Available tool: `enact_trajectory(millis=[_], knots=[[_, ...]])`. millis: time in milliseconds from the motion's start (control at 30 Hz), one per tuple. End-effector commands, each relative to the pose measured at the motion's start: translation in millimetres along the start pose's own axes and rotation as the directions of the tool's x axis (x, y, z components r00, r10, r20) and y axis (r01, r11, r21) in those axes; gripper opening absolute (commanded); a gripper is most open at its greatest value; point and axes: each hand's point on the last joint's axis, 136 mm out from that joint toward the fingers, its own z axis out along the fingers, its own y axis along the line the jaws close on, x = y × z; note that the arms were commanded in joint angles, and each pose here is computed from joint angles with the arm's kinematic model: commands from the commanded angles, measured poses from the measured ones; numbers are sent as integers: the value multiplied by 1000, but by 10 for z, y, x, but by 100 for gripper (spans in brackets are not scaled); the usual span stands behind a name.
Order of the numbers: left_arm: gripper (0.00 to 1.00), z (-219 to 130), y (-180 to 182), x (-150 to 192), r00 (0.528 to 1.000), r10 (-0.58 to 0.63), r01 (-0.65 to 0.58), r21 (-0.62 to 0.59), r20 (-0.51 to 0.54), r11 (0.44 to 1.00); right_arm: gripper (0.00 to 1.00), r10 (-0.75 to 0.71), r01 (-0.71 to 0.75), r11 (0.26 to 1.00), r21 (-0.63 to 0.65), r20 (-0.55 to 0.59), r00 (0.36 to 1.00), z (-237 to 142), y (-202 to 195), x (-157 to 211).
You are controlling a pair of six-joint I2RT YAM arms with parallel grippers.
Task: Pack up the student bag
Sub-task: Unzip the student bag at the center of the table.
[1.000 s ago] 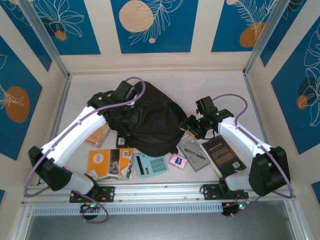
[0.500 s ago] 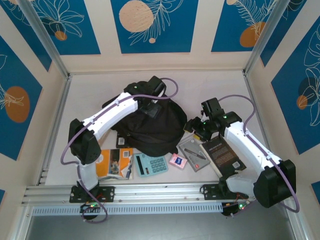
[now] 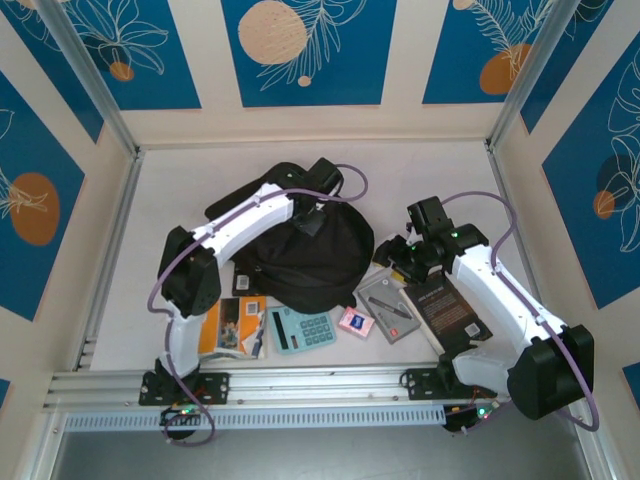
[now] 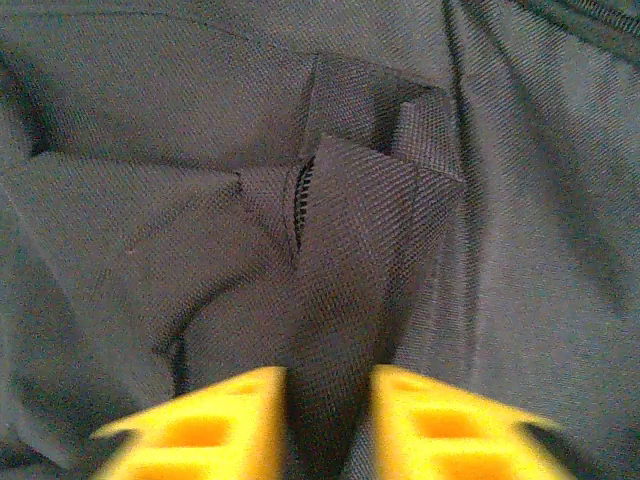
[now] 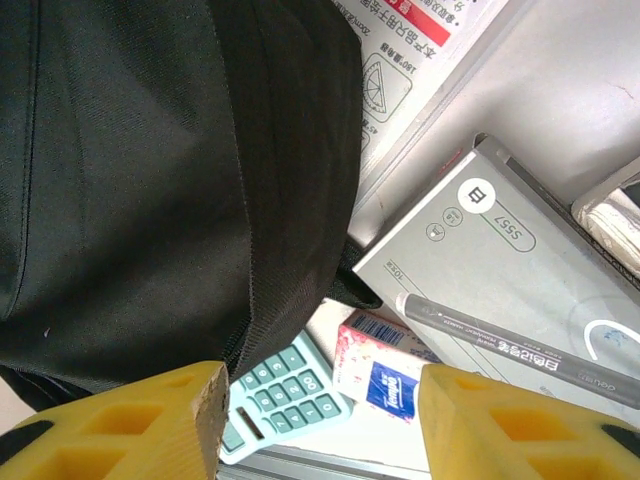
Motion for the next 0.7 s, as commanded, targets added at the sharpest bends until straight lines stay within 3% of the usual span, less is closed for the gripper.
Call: enact_trajectory(millis=[0, 133, 233, 400, 567, 667], knots=[[0, -60, 3, -117, 999, 17, -17, -6, 28, 1000, 50, -20, 19, 999, -28, -25, 999, -20, 42, 45], [0, -218, -13, -196, 995, -73, 64, 141, 64, 988, 44, -42, 41, 998, -53, -27, 999, -57, 133, 27], [0, -336, 22, -255, 977, -195, 161, 303, 85, 939, 39, -54, 52, 995, -80, -32, 998, -92, 228, 18], [0, -511, 66, -387, 906, -422, 319, 614, 25, 722, 35, -85, 78, 985, -156, -40, 996, -183, 466, -1], [0, -619, 362, -498, 783, -617, 448, 763, -82, 467, 37, -106, 102, 983, -151, -19, 994, -257, 556, -73], [0, -722, 441, -559, 759, -639, 446, 817, -127, 367, 40, -105, 101, 984, -148, -18, 994, -258, 608, -111]])
